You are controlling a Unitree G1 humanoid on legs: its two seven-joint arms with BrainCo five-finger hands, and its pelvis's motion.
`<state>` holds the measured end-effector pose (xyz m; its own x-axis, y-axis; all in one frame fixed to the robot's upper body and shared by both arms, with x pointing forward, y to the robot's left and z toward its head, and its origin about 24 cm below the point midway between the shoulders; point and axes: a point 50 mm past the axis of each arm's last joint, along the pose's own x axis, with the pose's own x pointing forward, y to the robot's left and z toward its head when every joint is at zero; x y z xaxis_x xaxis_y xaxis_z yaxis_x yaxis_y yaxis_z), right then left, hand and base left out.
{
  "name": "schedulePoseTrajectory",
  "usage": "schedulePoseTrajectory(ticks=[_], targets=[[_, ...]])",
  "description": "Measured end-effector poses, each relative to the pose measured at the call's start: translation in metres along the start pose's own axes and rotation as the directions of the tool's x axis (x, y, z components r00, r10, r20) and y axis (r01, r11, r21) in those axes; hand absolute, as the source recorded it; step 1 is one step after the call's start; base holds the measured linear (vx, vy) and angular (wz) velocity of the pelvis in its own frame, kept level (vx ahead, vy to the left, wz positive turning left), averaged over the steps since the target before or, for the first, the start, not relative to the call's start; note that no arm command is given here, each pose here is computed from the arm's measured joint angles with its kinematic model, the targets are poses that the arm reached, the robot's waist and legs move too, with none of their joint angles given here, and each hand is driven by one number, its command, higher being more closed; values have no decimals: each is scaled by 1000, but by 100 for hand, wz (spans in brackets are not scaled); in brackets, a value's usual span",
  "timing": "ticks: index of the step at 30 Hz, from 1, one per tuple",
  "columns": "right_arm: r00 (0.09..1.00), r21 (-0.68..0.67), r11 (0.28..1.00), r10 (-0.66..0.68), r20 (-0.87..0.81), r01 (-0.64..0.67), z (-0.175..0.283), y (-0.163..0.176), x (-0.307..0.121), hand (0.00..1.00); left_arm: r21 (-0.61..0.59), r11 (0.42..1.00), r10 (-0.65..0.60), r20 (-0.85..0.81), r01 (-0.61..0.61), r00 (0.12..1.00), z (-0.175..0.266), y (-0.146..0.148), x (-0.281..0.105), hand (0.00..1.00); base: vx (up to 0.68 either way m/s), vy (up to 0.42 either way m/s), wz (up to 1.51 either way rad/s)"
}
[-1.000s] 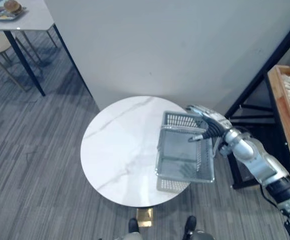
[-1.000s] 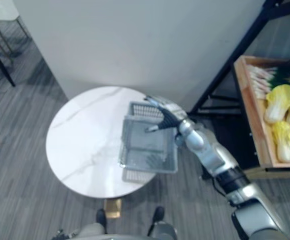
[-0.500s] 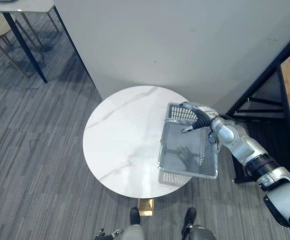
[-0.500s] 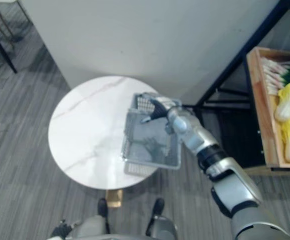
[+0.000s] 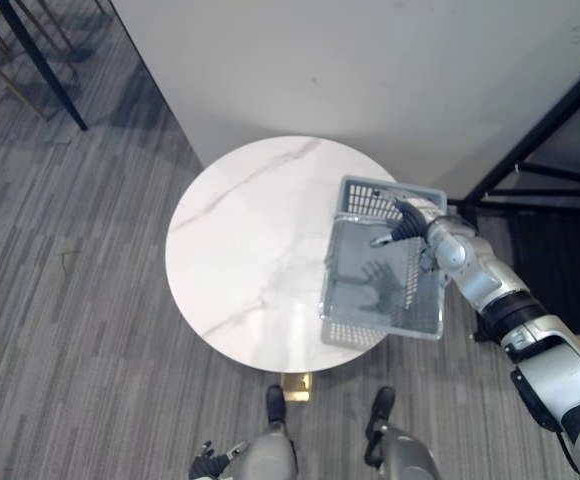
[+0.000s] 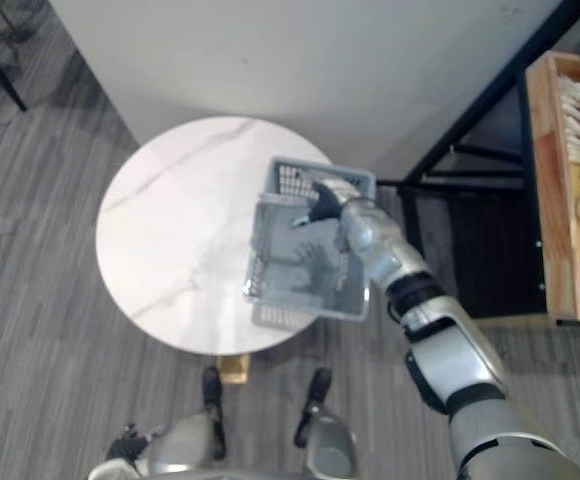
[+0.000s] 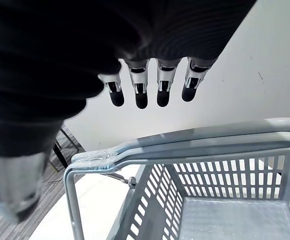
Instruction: Pick vegetable in the basket
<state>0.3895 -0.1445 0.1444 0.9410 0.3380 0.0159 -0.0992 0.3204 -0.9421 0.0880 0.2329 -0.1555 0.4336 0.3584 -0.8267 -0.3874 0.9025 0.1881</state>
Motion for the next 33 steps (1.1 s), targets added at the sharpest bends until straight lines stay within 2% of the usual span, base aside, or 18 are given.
schedulePoseTrajectory(ticks=[20,26,33], targets=[[992,2,997,-71,-105,71,-16,-27,6,0,19,1000,-17,54,16,998,12,-7,2,0,0,0,0],[989,-21,993,-116,-89,115,-10,-47,10,0,1,1000,-19,70,19,997,20,-8,4,0,1,-1,2],[989,-21,993,-116,-89,115,-10,-47,10,0,12,1000,-19,77,18,997,23,-8,5,0,1,-1,1]])
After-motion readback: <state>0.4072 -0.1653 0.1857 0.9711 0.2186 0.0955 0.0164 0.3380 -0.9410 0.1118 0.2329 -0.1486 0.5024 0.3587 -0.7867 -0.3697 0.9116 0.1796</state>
